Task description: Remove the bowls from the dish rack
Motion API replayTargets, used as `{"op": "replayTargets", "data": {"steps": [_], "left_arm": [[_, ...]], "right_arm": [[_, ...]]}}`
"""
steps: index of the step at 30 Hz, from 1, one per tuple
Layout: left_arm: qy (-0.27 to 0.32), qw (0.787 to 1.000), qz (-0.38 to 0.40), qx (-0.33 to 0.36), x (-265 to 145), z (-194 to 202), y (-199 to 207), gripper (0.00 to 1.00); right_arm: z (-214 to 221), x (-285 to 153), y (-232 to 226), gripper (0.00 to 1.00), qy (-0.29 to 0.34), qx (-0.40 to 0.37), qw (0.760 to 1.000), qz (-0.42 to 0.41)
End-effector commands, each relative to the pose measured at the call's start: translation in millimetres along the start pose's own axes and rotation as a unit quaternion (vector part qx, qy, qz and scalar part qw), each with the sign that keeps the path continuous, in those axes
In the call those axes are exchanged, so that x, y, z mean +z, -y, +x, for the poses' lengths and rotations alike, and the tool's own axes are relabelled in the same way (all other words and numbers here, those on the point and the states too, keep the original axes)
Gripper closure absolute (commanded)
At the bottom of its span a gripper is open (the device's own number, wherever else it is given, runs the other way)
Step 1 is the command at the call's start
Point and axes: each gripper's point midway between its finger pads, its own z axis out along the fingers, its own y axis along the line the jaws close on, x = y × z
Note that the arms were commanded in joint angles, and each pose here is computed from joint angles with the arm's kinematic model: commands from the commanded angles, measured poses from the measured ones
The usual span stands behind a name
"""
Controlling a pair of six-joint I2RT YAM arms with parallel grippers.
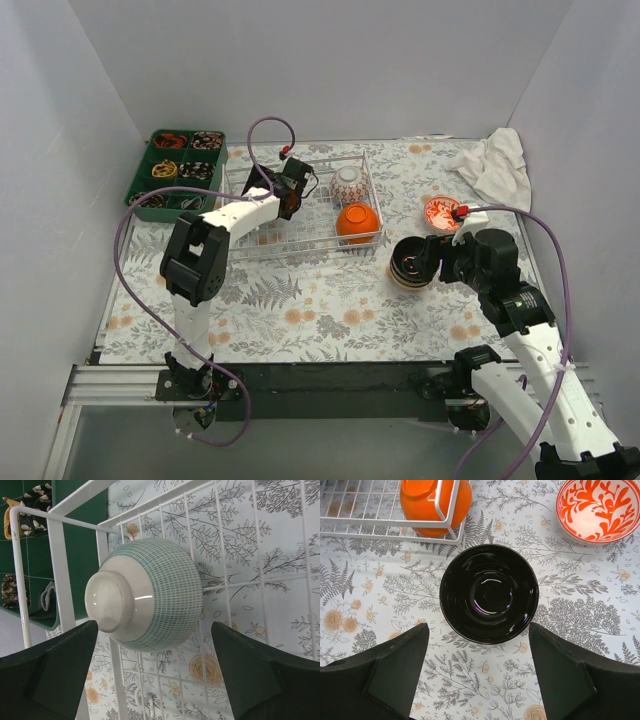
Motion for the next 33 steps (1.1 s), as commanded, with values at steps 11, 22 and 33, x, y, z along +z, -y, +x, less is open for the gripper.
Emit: {"op": "replayTargets", "data": {"steps": [11, 22, 33], "left_arm": [[-0.021, 0.997, -0.062, 0.041, 13, 4, -9, 0.02], [-0.023, 0.997, -0.052, 0.043, 16, 5, 1, 0.17], [0.015, 0.996, -0.07, 0.046, -14, -23, -3, 0.62]], "right_arm": [[-16, -7, -1, 0.15, 0.071, -0.019, 0.997, 0.008], [-15, -11, -1, 0.17, 0.089, -0.023, 0.996, 0.009], [-16, -14, -3, 0.18, 0.103, -0.025, 0.994, 0.002]]}}
